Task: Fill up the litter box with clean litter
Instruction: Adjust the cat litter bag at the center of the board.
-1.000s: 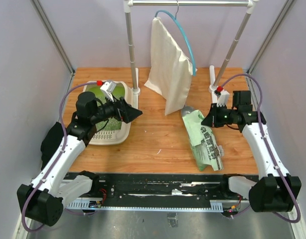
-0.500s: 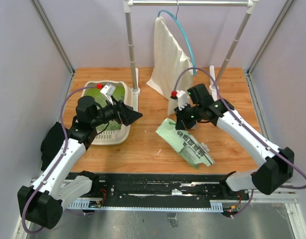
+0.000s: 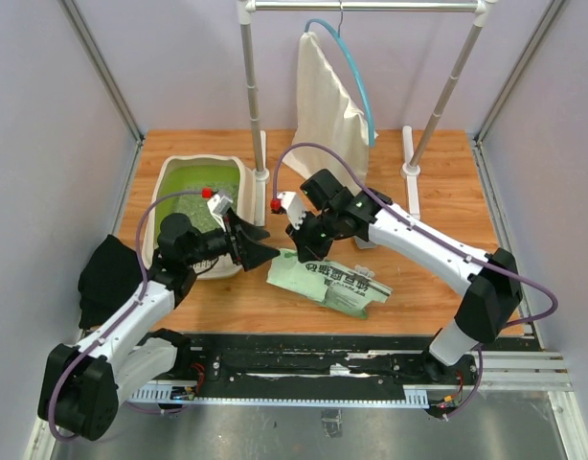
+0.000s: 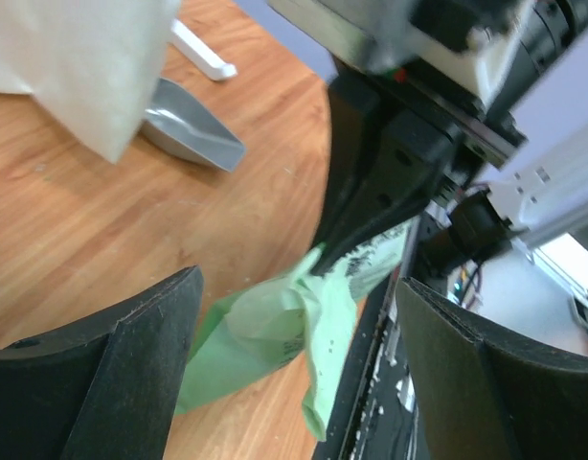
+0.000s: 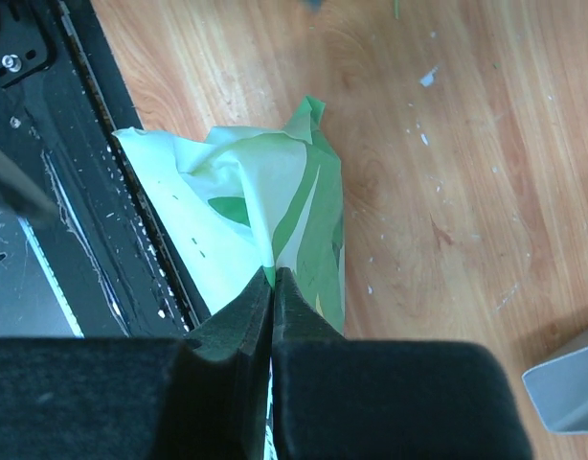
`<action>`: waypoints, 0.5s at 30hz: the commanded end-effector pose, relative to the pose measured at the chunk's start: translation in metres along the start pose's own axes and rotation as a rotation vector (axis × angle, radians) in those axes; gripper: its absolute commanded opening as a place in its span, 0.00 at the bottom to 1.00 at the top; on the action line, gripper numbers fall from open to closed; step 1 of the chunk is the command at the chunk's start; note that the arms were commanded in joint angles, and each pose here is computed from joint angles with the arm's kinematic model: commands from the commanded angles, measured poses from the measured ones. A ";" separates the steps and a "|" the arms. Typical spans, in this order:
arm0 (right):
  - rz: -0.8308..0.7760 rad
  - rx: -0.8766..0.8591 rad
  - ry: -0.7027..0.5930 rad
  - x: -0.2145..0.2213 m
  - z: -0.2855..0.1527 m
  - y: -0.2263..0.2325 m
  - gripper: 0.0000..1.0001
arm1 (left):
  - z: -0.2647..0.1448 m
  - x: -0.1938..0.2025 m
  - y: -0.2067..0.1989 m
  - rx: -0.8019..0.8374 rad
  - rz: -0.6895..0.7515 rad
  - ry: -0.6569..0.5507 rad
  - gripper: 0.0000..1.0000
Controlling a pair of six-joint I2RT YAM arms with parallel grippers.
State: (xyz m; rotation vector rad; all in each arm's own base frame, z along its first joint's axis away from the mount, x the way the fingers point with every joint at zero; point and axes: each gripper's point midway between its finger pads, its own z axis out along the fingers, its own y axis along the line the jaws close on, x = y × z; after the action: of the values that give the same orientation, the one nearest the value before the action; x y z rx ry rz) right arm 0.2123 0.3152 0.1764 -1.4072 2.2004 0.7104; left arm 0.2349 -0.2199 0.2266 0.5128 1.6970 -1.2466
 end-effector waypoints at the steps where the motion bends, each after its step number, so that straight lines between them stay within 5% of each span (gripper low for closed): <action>1: -0.114 -0.091 -0.106 -0.035 -0.010 0.018 0.00 | 0.001 -0.006 -0.041 0.203 0.192 -0.051 0.86; 15: -0.159 -0.217 -0.091 -0.035 -0.006 0.036 0.01 | 0.006 0.025 -0.015 0.136 0.212 0.078 0.69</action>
State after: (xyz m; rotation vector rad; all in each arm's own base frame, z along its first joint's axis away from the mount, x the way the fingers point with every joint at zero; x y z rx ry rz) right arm 0.2004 0.3372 0.1875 -1.5603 2.0745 0.8804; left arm 0.2113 -0.2320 0.2098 0.7679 1.6013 -1.2155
